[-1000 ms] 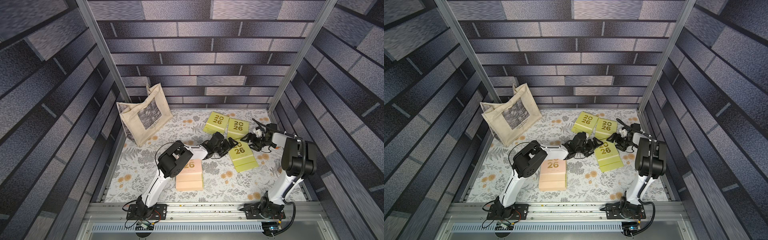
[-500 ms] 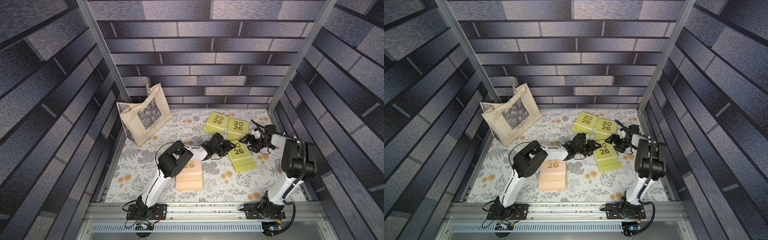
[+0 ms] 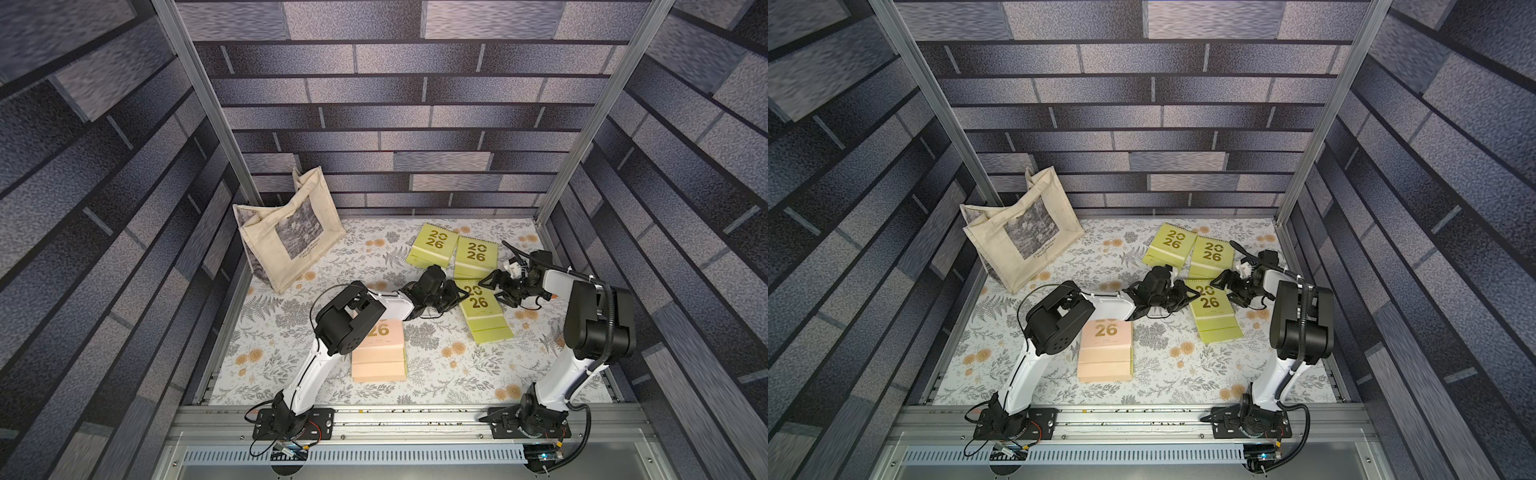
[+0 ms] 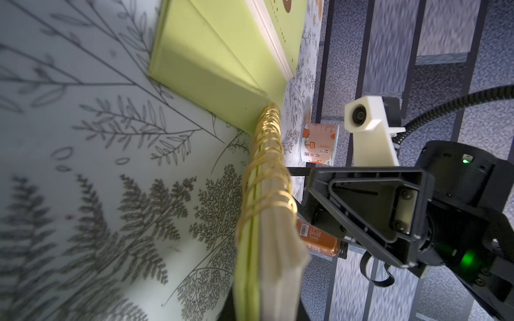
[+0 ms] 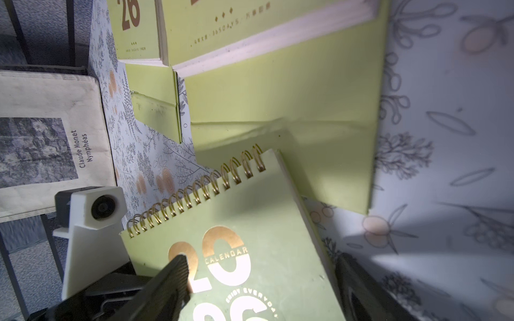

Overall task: Stack the calendars
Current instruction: Pick up the calendar at the center of the board.

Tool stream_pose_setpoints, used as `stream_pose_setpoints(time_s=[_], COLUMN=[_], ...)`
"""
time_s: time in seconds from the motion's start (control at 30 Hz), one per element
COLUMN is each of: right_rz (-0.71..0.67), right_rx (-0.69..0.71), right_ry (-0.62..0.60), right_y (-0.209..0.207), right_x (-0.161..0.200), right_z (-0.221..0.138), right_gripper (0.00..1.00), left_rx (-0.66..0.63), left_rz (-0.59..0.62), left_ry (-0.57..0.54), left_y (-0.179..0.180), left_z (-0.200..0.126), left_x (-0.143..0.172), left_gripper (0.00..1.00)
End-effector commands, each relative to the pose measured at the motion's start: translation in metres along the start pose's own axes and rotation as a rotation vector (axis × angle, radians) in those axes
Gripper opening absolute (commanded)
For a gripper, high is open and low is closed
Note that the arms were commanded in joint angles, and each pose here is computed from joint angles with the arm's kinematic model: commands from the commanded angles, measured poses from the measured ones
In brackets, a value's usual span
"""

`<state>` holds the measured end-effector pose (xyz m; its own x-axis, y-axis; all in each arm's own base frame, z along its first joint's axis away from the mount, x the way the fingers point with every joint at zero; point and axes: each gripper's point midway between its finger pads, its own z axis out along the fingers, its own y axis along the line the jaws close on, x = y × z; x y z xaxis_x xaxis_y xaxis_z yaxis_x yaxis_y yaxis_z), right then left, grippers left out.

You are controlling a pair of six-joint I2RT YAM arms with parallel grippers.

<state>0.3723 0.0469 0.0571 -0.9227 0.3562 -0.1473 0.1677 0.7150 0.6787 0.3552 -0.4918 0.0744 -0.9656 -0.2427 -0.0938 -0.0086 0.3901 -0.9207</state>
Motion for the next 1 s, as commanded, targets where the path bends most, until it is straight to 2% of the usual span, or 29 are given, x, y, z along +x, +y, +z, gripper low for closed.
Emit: stream_pose_setpoints(time_s=[0.0, 0.1, 0.2, 0.27, 0.33, 0.47, 0.6, 0.8, 0.97], right_rz=[-0.034, -0.110, -0.173, -0.206, -0.232, -0.284, -0.385, -0.505, -0.668], right_rx=[-0.015, -0.048, -0.115, -0.140, -0.169, -0.281, -0.348, -0.545, -0.651], right_ry=[-0.025, -0.108, -0.180, -0.217, -0.229, -0.252, -0.264, -0.260, -0.242], right_y=[0.027, 0.059, 0.097, 0.117, 0.133, 0.168, 0.210, 0.277, 0.317], right_x=[0.004, -0.012, -0.021, -0.026, -0.029, -0.034, -0.026, -0.001, 0.040], right_z=[-0.024, -0.053, -0.084, -0.103, -0.115, -0.130, -0.133, -0.138, -0.148], right_gripper=[0.85, 0.85, 0.85, 0.85, 0.85, 0.84, 0.84, 0.83, 0.83], left_rx=[0.064, 0.104, 0.245, 0.299, 0.298, 0.270, 0.272, 0.304, 0.324], left_rz=[0.088, 0.162, 0.228, 0.278, 0.351, 0.501, 0.580, 0.590, 0.577], left_ry=[-0.031, -0.010, 0.066, 0.087, 0.099, 0.161, 0.183, 0.081, -0.001], left_y=[-0.039, -0.069, -0.122, -0.147, -0.160, -0.170, -0.167, -0.150, -0.146], left_z=[-0.036, -0.074, -0.121, -0.162, -0.203, -0.272, -0.317, -0.371, -0.403], left_x=[-0.031, -0.055, -0.071, -0.082, -0.086, -0.066, -0.038, -0.033, -0.037], left_gripper=[0.00, 0.00, 0.00, 0.00, 0.00, 0.00, 0.00, 0.00, 0.00])
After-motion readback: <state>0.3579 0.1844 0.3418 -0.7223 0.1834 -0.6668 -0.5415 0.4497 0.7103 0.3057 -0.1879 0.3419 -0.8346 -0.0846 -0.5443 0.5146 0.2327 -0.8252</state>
